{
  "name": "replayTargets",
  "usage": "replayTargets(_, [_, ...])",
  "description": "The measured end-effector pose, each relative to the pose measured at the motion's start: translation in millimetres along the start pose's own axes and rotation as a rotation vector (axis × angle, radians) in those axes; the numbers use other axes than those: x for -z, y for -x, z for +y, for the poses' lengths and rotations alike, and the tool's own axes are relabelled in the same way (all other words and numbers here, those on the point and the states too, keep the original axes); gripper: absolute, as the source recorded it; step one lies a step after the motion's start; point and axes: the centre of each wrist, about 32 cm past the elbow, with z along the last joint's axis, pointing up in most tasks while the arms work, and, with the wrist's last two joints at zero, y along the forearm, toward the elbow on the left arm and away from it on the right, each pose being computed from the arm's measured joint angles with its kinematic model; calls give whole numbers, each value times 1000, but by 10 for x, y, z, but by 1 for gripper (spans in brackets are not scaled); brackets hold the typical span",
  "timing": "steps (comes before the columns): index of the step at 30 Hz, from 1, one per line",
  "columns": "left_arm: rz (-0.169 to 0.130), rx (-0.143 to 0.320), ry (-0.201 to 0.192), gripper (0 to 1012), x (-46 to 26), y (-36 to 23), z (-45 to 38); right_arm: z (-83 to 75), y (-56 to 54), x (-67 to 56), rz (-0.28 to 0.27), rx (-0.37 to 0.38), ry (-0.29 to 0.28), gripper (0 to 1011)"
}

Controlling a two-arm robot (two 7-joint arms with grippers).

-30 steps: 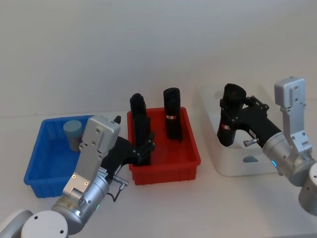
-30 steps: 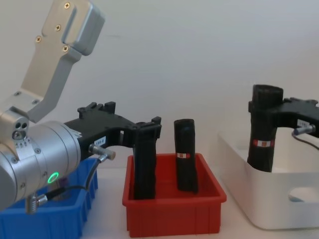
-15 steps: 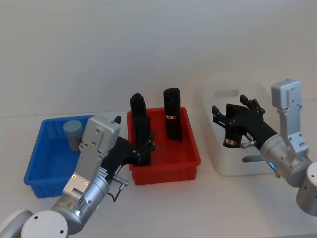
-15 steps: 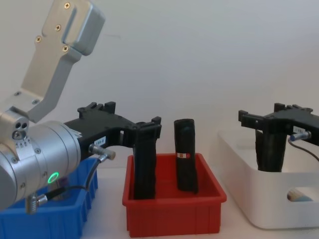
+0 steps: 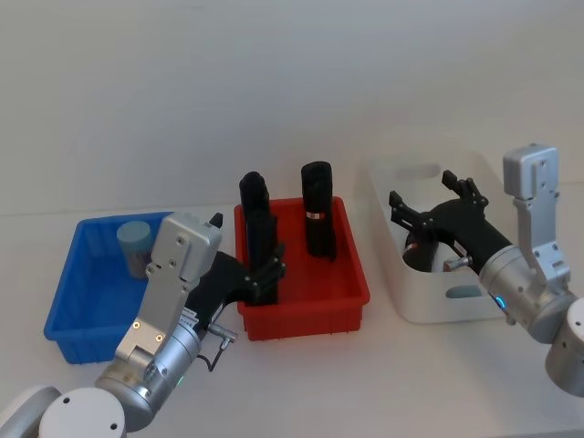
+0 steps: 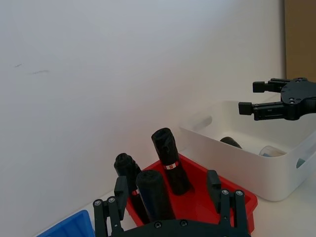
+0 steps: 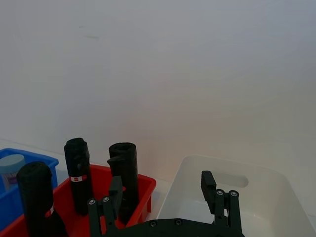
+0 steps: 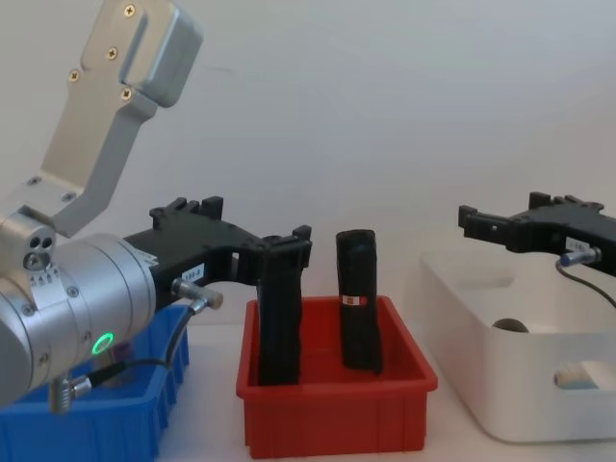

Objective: Pick the cotton swabs from the blue box and place them into the white box.

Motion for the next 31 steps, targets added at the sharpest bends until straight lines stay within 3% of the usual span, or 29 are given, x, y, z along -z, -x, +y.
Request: replayTargets(31, [0,0,0,1004,0,0,0,-9,-1,-10,3,-3,-11,1001])
